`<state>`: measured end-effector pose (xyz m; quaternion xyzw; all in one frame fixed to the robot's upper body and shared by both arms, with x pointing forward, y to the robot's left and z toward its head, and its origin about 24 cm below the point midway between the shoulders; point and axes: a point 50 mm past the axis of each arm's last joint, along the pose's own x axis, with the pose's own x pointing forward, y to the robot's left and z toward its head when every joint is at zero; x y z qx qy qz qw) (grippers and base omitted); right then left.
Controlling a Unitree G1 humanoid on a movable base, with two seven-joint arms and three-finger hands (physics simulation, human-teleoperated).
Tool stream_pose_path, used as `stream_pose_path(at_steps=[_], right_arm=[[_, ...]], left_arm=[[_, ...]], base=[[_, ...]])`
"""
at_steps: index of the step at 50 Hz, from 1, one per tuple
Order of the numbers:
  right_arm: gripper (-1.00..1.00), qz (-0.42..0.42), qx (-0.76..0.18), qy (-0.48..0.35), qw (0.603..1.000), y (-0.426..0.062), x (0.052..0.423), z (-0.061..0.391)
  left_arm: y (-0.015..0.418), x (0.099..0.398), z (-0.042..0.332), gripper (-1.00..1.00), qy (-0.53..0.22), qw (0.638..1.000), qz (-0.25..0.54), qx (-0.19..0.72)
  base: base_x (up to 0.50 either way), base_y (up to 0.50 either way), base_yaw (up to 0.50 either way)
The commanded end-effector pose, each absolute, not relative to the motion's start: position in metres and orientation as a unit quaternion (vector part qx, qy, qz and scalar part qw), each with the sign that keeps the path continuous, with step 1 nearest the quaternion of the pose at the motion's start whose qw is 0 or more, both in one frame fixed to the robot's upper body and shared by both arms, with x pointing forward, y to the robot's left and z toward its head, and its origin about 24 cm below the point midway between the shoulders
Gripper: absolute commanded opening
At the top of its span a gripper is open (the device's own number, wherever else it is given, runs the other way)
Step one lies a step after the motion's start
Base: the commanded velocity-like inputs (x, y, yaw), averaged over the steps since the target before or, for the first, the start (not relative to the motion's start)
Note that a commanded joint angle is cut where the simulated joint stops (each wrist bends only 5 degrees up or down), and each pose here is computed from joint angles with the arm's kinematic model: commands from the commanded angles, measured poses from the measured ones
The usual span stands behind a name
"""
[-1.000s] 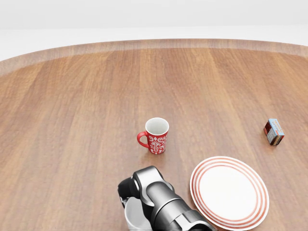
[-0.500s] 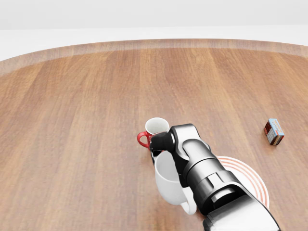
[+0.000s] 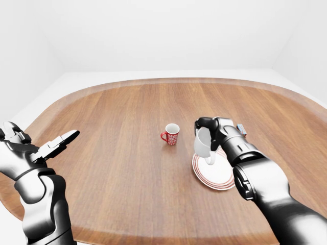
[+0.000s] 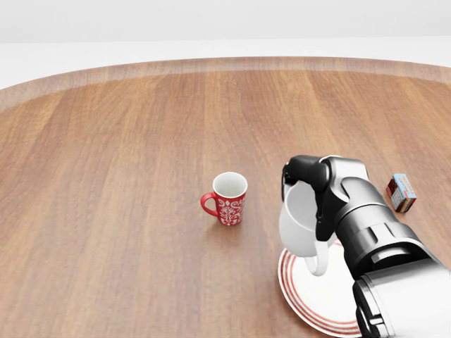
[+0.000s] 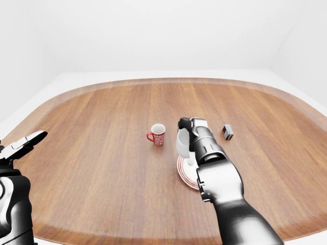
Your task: Put the white mug on the plate.
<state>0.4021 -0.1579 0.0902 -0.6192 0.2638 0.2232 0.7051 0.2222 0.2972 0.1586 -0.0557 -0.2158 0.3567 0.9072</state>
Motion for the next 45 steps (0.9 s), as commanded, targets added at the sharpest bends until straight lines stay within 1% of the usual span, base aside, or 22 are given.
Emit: stream_pose_path(at_steps=[1,9,19,21,23,25,30,32,38,45], right_arm=[[-1.0,0.151,-0.61,0.261,0.732,-0.197,0.404,0.101],[-1.0,0.145,-0.613,0.277,0.726,-0.209,0.399,0.093],[-1.0,0.129,-0.611,0.288,0.727,-0.222,0.392,0.082],[-1.0,0.124,-0.621,0.291,0.717,-0.226,0.39,0.079],[-1.0,0.121,-0.611,0.297,0.724,-0.229,0.386,0.071],[-1.0,0.117,-0.613,0.298,0.722,-0.232,0.385,0.07],[-1.0,0.113,-0.617,0.297,0.72,-0.233,0.382,0.063],[-1.0,0.115,-0.625,0.298,0.713,-0.231,0.379,0.056],[-1.0,0.112,-0.622,0.297,0.716,-0.229,0.374,0.046],[-1.0,0.095,-0.611,0.292,0.729,-0.232,0.372,0.043]], left_arm=[[0.297,0.222,0.158,1.0,-0.216,0.908,0.356,-0.054],[0.297,0.223,0.158,1.0,-0.216,0.907,0.357,-0.055],[0.297,0.223,0.158,1.0,-0.216,0.907,0.357,-0.055],[0.297,0.223,0.157,1.0,-0.214,0.908,0.356,-0.054],[0.297,0.223,0.157,1.0,-0.215,0.908,0.356,-0.054],[0.296,0.223,0.158,1.0,-0.215,0.908,0.356,-0.053],[0.296,0.223,0.158,1.0,-0.216,0.908,0.356,-0.054],[0.296,0.223,0.158,1.0,-0.216,0.908,0.356,-0.054],[0.296,0.224,0.158,1.0,-0.215,0.908,0.355,-0.053],[0.296,0.224,0.158,1.0,-0.215,0.908,0.355,-0.053]], base=[[0.0,0.0,0.0],[0.0,0.0,0.0],[0.0,0.0,0.0],[0.0,0.0,0.0],[0.0,0.0,0.0],[0.0,0.0,0.0],[0.0,0.0,0.0],[0.0,0.0,0.0],[0.0,0.0,0.0],[0.0,0.0,0.0]])
